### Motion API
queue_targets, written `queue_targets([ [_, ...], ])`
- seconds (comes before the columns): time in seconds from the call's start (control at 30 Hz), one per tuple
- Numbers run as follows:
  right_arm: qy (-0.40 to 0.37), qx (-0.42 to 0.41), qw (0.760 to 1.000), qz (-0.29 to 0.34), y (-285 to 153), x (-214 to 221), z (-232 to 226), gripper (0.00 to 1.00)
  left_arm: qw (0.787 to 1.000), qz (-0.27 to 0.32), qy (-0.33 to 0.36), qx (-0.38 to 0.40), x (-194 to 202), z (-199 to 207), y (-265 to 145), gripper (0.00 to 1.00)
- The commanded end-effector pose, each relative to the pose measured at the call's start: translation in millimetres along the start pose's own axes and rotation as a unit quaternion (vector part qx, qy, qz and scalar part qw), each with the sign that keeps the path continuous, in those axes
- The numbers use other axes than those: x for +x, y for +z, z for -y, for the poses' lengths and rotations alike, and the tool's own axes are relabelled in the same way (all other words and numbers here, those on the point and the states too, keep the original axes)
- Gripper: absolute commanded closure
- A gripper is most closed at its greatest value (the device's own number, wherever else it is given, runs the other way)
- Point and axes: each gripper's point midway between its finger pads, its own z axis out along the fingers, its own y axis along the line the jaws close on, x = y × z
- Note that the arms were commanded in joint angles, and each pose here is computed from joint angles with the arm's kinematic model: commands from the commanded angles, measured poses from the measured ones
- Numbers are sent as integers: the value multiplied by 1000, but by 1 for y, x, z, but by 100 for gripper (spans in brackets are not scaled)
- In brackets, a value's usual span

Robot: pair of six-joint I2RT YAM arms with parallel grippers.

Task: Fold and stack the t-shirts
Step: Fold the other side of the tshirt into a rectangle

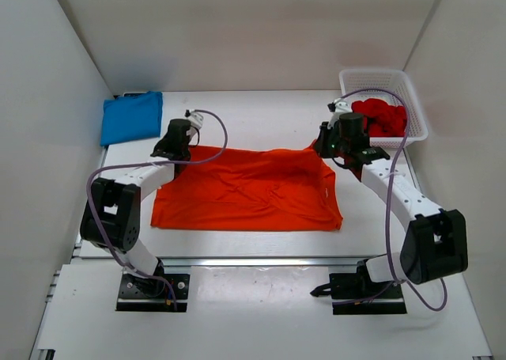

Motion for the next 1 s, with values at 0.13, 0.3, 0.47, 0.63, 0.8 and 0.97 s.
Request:
queue_targets([
  [0.13,-16,-16,999,-37,-36,63,-8,100,998,34,8,49,28,8,-41,100],
  [0.3,-4,-38,998,-52,-46,103,-13,100,995,3,47,92,72,34,-50,100],
  [0.47,17,-38,996,-83,-43,135,-6,100,989,-7,74,128,90,52,-58,100],
  [0.63,12,-41,993,-106,-42,152,-7,100,983,-20,96,154,105,65,-61,100],
  [0.8,18,-36,992,-120,-45,166,-3,100,982,-31,105,155,117,66,-62,100],
  [0.97,18,-54,989,-134,-48,176,-5,80,976,-44,118,180,127,77,-69,83],
])
